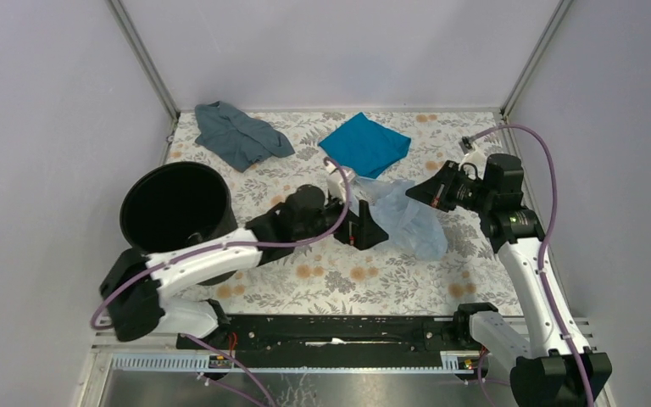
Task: Put the trash bags into the trash bin
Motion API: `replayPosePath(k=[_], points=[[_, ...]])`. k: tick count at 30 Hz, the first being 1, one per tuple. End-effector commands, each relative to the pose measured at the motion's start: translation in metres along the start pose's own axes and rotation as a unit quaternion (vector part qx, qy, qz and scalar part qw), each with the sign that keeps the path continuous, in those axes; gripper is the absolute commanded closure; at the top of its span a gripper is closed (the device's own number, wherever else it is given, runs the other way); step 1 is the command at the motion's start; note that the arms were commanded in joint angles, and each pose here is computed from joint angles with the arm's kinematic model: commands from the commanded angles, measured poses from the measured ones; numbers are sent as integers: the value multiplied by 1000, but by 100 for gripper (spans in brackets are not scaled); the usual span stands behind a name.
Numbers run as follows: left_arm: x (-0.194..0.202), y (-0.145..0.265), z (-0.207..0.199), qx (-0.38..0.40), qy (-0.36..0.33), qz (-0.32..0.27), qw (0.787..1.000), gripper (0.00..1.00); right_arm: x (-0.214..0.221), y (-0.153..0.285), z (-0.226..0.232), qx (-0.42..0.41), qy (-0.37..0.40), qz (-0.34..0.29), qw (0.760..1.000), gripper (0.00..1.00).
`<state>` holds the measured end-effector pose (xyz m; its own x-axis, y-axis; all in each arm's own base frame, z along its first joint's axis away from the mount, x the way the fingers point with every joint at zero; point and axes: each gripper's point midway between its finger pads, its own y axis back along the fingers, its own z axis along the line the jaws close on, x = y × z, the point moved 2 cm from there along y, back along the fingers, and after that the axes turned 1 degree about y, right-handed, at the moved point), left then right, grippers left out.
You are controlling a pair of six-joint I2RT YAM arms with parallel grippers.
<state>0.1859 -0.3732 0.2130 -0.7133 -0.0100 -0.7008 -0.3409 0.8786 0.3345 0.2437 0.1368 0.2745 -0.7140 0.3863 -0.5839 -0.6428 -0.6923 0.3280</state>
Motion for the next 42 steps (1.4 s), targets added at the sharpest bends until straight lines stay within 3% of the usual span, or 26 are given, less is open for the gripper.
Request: replayPosePath(k=[1, 8, 12, 16, 19, 21, 23, 25, 26, 28, 30, 34, 37, 42], points=[[-10, 32, -15, 23, -12, -29, 999, 1, 11, -2, 11, -38, 19, 40, 998, 100], [-36, 11, -36, 53, -20, -62, 996, 16, 16, -4, 21, -42, -38, 41, 998, 100], [-44, -17, -40, 16, -62, -89, 994, 12, 14, -3, 13, -1, -106, 9, 994, 100], [-37, -46, -34, -10, -79, -77, 994, 13, 13, -3, 10, 10, -147, -14, 989, 97], [-40, -55, -21, -45, -77, -83, 992, 27, 13, -3, 6, 24, -154, -17, 988, 97], [-43, -57, -17, -60, -80, -88, 991, 44, 15, -4, 1, 36, -155, -16, 987, 96], [-45, -57, -16, -66, -85, -90, 990, 67, 16, -4, -5, 48, -150, -20, 987, 88], [-47, -56, -17, -66, -88, -92, 990, 87, 19, -3, -14, 72, -139, -22, 987, 71], [-46, -56, -17, -65, -89, -91, 990, 92, 20, -2, -20, 85, -130, -21, 988, 61], [-44, -56, -19, -58, -90, -86, 991, 97, 25, -2, -29, 107, -120, -14, 987, 46], [-40, -58, -20, -48, -86, -79, 992, 100, 29, -1, -34, 121, -114, -5, 986, 37], [-37, -62, -22, -37, -78, -74, 994, 100, 38, -3, -45, 149, -129, 0, 980, 34], [-33, -66, -23, -31, -75, -67, 994, 100, 33, -3, -53, 173, -153, -29, 972, 33], [-19, -73, -26, -7, -62, -39, 997, 100, 16, -10, -53, 181, -192, -68, 962, 22]])
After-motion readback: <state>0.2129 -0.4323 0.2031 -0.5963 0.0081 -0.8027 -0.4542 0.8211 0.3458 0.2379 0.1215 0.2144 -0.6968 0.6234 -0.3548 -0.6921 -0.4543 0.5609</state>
